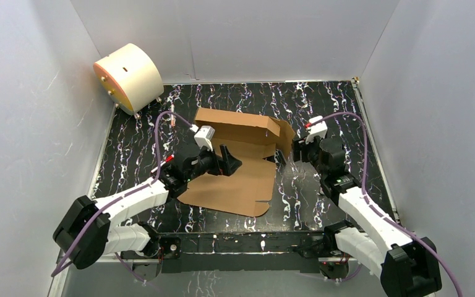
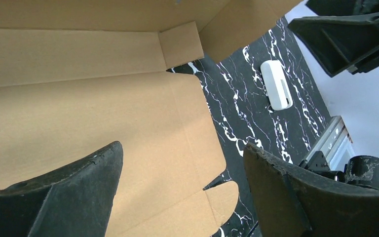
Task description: Fold the paper box
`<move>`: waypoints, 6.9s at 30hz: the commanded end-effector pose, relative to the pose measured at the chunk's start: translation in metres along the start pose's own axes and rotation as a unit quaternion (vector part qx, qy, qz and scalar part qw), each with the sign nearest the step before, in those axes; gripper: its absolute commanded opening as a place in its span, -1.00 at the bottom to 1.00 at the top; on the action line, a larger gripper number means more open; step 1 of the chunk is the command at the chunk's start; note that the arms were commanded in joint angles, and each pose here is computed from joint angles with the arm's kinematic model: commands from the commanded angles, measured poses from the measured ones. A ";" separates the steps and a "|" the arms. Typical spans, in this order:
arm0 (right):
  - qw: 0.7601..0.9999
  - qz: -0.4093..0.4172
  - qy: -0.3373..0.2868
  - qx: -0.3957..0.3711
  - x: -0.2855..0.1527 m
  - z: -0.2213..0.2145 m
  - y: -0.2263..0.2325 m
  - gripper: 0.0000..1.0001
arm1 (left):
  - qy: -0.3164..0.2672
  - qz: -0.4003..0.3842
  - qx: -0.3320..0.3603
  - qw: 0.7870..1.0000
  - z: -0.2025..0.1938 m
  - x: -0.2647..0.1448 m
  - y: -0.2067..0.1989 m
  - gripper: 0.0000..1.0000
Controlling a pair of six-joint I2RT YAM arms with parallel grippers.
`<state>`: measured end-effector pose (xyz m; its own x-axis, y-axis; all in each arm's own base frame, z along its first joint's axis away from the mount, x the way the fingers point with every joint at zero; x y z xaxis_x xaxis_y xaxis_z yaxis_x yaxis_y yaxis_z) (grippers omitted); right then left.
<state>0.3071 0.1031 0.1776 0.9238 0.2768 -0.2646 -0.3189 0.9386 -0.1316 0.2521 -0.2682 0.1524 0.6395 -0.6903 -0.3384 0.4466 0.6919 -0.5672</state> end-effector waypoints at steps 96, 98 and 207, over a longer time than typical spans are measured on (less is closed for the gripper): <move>0.979 0.146 -0.101 0.099 0.017 0.005 0.053 -0.93 | -0.219 0.047 0.106 0.969 0.011 0.133 -0.006 0.27; 0.979 0.145 -0.101 0.099 0.017 0.005 0.053 -0.93 | -0.224 0.033 0.099 0.969 0.016 0.126 -0.013 0.34; 0.971 0.186 -0.137 0.059 0.001 0.058 0.058 -0.25 | -0.138 0.068 0.165 0.974 -0.020 0.163 0.075 -0.36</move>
<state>0.2963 0.1671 0.1741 0.7785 0.6187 -0.1057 -0.6091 0.7853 0.1108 0.3795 -0.3357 0.0442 0.8416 -0.5194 -0.1479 0.4892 0.8493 -0.1986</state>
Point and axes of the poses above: each gripper's point midway between its finger pads, its own x axis out along the fingers, its own y axis along the line the jaws close on, z = x × y, the point moved 1 cm from there along -x, back along the fingers, and after that the axes turned 1 degree about -x, right-handed, at the moved point
